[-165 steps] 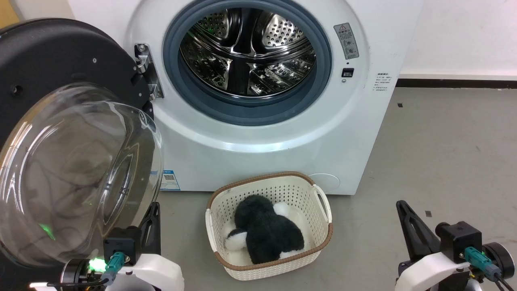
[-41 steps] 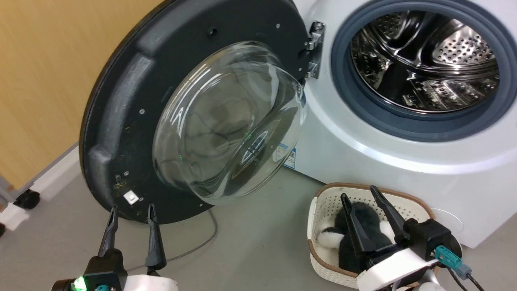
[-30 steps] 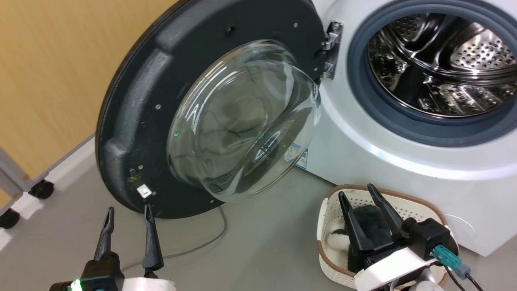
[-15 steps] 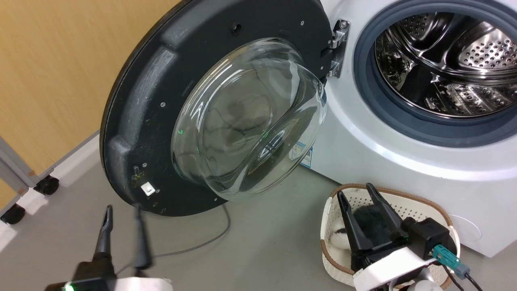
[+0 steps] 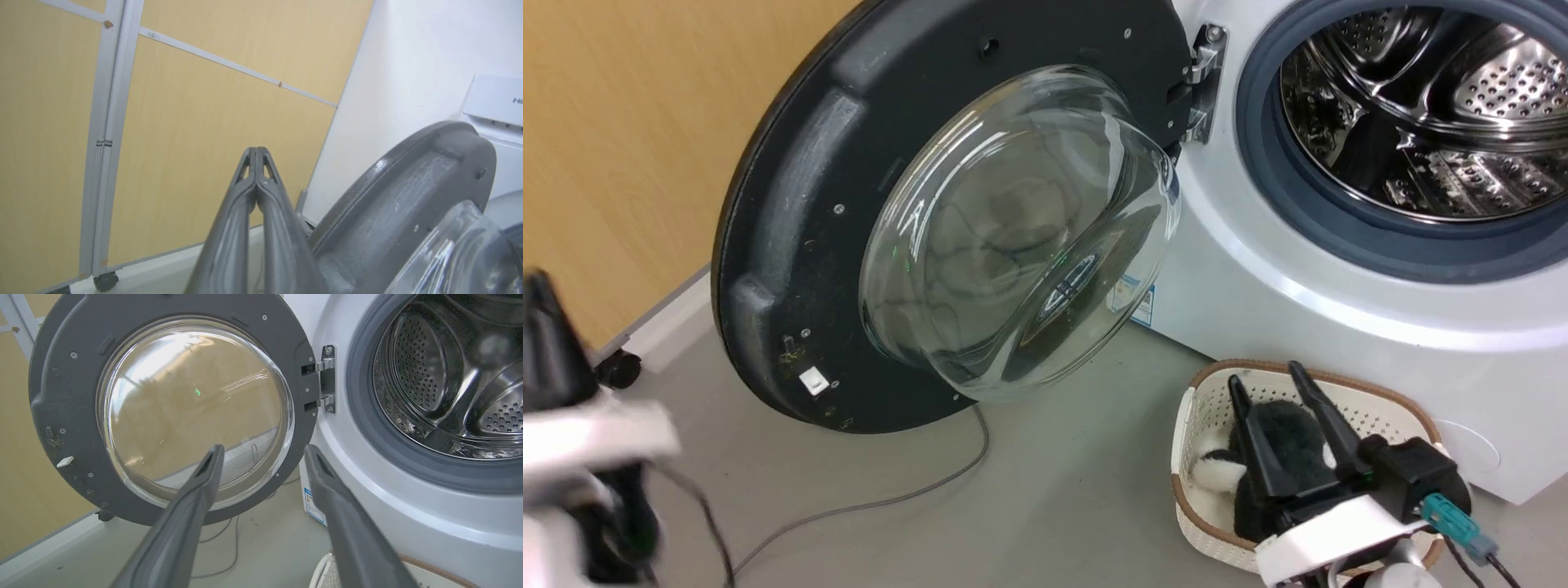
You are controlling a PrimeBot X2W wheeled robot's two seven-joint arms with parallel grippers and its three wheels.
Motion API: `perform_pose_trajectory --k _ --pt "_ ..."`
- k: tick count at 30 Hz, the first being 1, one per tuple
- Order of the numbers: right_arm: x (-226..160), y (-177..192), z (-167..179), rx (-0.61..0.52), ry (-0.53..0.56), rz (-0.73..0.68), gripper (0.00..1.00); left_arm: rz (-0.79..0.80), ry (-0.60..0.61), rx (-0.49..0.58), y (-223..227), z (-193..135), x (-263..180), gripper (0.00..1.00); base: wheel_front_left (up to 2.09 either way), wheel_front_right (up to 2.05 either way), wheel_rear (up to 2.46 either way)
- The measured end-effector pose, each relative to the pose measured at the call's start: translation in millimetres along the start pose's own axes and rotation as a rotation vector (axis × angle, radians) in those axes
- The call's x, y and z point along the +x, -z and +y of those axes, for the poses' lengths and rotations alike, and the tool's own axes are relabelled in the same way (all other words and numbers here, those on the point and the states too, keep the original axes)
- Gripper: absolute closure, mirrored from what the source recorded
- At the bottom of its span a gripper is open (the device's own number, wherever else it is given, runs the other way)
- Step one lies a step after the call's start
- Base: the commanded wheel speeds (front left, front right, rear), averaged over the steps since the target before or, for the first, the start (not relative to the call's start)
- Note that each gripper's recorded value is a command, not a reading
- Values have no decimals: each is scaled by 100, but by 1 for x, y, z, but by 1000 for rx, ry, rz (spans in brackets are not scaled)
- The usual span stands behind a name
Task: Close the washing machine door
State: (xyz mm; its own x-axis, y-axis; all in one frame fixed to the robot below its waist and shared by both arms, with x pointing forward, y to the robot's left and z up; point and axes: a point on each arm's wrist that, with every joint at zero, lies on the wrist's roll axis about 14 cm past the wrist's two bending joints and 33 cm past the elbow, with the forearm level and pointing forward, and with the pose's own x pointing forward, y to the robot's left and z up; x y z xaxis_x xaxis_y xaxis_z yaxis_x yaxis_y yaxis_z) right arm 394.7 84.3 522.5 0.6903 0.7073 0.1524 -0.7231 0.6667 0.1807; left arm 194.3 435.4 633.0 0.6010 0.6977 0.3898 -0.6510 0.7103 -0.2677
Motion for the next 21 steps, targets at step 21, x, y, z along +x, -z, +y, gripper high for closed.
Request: perform_pose_trajectory --k 21 --pt "-19 7 -27 -14 85 18 0 587 -177 -983 105 1 38 100 0 0 0"
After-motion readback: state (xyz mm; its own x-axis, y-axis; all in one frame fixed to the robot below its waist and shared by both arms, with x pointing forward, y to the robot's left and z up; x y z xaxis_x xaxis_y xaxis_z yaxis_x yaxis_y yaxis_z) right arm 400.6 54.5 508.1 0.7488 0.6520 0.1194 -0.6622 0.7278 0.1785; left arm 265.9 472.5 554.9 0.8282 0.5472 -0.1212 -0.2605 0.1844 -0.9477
